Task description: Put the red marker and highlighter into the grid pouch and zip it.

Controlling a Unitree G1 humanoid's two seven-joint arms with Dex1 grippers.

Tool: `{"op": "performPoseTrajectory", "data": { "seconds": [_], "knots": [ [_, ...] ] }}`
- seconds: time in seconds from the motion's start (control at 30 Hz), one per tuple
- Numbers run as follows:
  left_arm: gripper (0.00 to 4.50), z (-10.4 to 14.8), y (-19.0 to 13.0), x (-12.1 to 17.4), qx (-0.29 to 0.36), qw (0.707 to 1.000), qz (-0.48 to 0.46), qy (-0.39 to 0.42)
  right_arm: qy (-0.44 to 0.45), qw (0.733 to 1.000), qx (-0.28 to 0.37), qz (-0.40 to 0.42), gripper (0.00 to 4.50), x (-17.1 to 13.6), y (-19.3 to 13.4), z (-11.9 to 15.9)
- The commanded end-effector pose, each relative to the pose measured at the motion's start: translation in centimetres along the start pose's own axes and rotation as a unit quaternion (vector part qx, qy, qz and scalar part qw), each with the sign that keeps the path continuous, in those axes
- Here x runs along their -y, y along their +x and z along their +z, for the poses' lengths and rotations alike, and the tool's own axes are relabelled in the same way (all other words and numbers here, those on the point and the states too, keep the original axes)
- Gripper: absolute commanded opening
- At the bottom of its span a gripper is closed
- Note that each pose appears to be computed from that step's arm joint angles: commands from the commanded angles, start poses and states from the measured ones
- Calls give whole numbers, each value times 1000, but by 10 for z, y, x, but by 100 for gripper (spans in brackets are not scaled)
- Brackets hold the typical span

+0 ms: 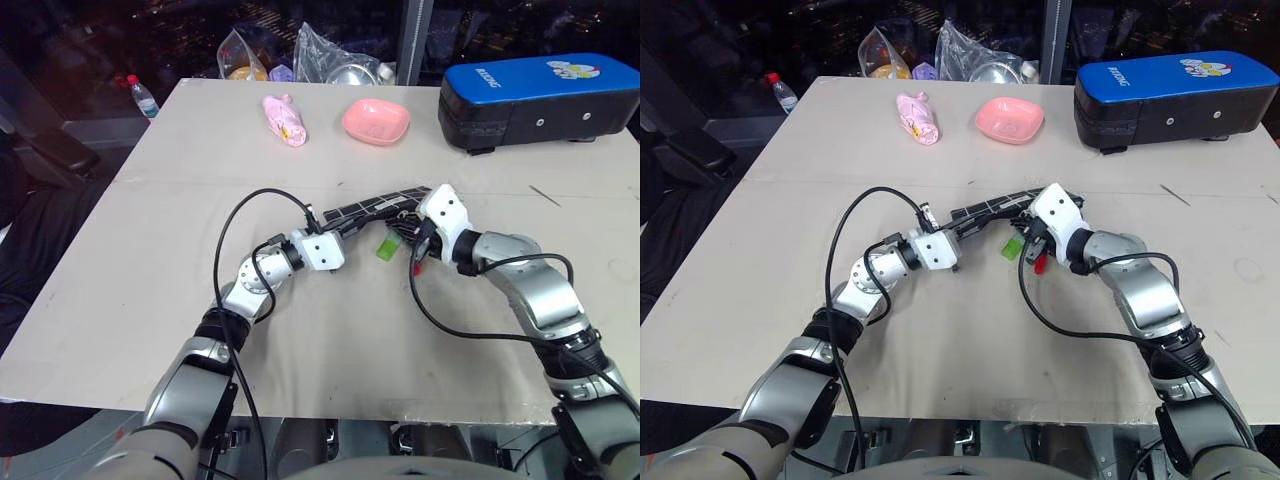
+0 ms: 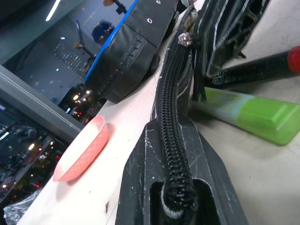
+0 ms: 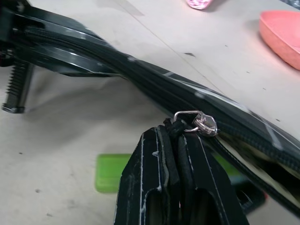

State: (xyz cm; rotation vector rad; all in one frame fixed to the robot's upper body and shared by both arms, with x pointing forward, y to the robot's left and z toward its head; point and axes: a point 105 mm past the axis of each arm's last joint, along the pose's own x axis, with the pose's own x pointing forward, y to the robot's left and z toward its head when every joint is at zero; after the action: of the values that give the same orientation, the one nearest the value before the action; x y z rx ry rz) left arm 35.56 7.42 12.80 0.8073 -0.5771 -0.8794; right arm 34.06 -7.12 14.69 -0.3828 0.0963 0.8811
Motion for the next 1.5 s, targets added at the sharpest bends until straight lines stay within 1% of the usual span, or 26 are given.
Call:
{"op": "performPoseTrajectory", "data": {
  "seconds": [0.03,0.23,0.5,0.67,0.93,1.03,1.07,1.13,1.2,1.23,1.33,1.47,1.5],
  "knots": [
    [5,13,8,-2,26,1000,3,15,-41,998,40,33,0,-13,5,29],
    [5,15,11,0,30,999,-5,15,-58,996,42,59,0,-23,14,34],
    [5,12,10,2,23,1000,-10,16,-79,990,43,111,0,-45,21,38],
    [5,11,10,1,18,1000,-6,14,-89,987,36,130,0,-56,23,34],
    [5,10,10,0,14,1000,-1,11,-95,985,39,138,0,-61,23,35],
    [0,9,9,-2,12,1000,6,8,-80,986,40,142,91,-57,16,35],
    [0,9,9,-4,12,1000,8,7,-78,986,41,139,164,-54,13,36],
    [0,10,8,-7,11,1000,15,5,-68,988,46,132,226,-50,6,37],
    [0,11,8,-11,11,1000,20,3,-56,989,51,125,326,-46,-1,40],
    [0,12,7,-13,12,1000,22,5,-42,990,53,126,357,-43,-7,42],
    [0,15,5,-25,9,999,37,6,19,992,71,100,357,-25,-25,49],
    [0,16,2,-29,2,999,43,3,84,989,95,77,357,-10,-37,55],
    [0,16,0,-29,0,999,42,2,101,988,103,62,335,-5,-38,56]
  ]
}}
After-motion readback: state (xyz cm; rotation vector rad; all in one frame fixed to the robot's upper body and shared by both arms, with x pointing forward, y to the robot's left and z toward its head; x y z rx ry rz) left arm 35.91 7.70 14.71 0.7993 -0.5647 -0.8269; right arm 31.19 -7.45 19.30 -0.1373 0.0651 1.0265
